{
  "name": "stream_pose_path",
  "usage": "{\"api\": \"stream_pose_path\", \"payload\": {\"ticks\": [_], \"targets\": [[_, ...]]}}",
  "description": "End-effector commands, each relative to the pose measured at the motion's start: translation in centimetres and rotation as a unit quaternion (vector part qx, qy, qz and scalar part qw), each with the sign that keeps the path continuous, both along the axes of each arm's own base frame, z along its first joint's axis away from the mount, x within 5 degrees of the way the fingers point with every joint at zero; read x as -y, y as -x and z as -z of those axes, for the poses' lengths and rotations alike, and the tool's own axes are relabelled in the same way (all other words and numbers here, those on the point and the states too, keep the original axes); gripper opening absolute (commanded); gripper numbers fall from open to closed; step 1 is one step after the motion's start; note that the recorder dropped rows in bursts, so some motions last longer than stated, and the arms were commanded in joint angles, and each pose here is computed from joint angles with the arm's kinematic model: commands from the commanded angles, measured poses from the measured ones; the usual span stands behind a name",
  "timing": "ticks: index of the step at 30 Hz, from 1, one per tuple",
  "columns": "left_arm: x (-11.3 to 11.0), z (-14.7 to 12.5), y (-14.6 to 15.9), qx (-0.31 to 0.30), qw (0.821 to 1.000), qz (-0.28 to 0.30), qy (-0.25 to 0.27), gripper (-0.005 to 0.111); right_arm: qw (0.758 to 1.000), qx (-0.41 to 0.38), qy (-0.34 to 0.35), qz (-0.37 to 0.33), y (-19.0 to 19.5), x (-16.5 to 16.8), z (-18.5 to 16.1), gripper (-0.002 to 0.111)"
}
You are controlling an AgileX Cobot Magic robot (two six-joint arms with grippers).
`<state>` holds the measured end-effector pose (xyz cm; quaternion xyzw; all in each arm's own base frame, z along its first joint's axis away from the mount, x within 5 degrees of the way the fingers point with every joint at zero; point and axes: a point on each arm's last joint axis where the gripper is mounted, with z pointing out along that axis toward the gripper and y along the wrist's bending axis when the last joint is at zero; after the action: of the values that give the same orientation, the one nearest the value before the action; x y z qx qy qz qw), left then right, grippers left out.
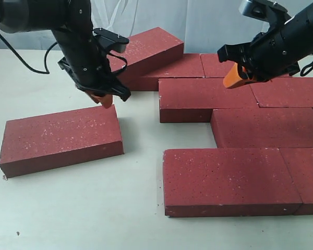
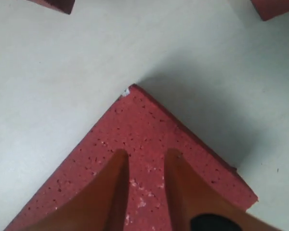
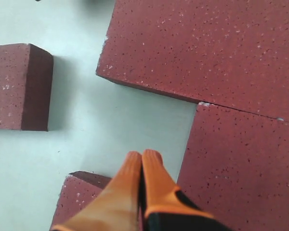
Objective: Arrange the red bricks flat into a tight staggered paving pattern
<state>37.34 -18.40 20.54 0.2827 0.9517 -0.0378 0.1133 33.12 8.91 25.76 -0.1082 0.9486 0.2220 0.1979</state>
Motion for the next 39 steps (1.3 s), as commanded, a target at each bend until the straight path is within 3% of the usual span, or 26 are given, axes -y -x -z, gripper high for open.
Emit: {"api": "stream_pose_path", "payload": {"ticks": [1, 9, 12, 18, 23, 26, 29, 35, 39], "targets": [[0.3, 0.9, 0.0, 0.022, 1.000, -0.002, 0.005, 0.026, 1.000, 0.009, 0.003, -0.001, 0.0, 0.1, -0.3, -0.001], [-0.3, 2.8, 0.6, 0.025, 1.000, 0.010, -0.012, 0.027, 1.000, 0.006, 0.004, -0.003, 0.1, 0.1, -0.3, -0.001], [-0.2, 3.3, 1.1, 0.017, 0.998, 0.051, -0.018, 0.026, 1.000, 0.003, 0.003, -0.005, 0.1, 0.1, -0.3, -0.001], [0.0, 4.1, 1.9, -0.006, 0.997, 0.082, 0.003, 0.026, 1.000, -0.010, 0.003, -0.012, 0.4, 0.1, -0.2, -0.001], [0.8, 4.8, 3.2, -0.047, 0.989, 0.131, 0.052, 0.026, 1.000, -0.017, 0.002, -0.016, 0.5, 0.0, -0.2, -0.001], [0.8, 4.8, 3.2, -0.045, 0.988, 0.137, 0.054, 0.026, 1.000, -0.018, 0.003, -0.017, 0.5, 0.1, -0.2, -0.001], [0.7, 4.8, 3.2, -0.034, 0.983, 0.177, 0.041, 0.026, 1.000, -0.018, 0.003, -0.018, 0.6, 0.0, -0.2, -0.001], [0.4, 3.4, 3.0, -0.006, 0.979, 0.203, 0.020, 0.026, 1.000, -0.018, 0.003, -0.018, 0.6, 0.0, -0.2, -0.001], [0.3, 0.4, 3.0, 0.030, 0.978, 0.206, 0.023, 0.026, 1.000, -0.017, 0.003, -0.018, 0.5, 0.1, -0.2, -0.001]]}}
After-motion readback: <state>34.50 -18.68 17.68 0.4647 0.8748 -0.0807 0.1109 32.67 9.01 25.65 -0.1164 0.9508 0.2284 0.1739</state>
